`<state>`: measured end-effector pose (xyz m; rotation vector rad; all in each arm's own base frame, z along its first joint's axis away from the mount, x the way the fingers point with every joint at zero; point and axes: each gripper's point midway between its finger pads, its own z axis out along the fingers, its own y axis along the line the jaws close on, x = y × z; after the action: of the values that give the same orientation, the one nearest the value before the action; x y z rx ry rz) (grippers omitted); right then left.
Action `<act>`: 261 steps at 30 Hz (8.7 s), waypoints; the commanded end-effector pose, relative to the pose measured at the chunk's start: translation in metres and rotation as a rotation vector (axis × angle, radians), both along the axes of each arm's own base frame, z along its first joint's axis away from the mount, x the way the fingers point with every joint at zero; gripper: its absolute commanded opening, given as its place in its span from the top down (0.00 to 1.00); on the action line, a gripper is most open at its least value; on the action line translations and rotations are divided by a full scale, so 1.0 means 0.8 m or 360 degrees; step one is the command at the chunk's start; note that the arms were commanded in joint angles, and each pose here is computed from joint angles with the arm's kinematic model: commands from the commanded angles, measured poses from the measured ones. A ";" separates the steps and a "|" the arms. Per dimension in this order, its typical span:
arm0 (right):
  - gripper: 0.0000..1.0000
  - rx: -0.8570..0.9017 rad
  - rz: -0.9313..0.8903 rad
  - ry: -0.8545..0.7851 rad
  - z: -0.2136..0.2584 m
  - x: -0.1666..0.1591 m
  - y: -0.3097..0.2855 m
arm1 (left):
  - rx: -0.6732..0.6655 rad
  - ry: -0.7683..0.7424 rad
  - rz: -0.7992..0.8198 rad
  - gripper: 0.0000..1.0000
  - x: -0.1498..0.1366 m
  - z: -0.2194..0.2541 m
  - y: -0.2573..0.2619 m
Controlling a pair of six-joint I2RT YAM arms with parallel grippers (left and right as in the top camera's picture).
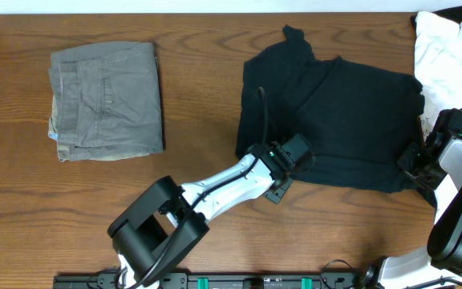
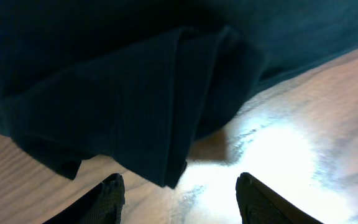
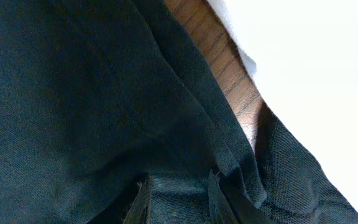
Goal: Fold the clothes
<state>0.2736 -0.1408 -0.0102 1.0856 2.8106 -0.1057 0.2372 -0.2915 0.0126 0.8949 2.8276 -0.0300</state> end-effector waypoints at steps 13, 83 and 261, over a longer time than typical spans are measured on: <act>0.69 0.0287 0.0041 0.0160 -0.052 -0.035 0.049 | 0.0031 -0.0139 0.0035 0.41 0.023 0.000 -0.001; 0.67 0.0286 0.0041 0.0159 -0.052 -0.035 0.049 | 0.0011 0.0146 -0.0032 0.44 -0.012 0.013 -0.009; 0.36 0.0374 0.0075 0.0186 0.051 0.004 0.047 | 0.0426 -0.0175 0.0471 0.44 0.066 0.108 0.119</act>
<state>0.2517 -0.1067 0.0090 1.1344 3.0987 0.0806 0.2700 -0.1924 0.0790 0.5750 2.9299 0.5263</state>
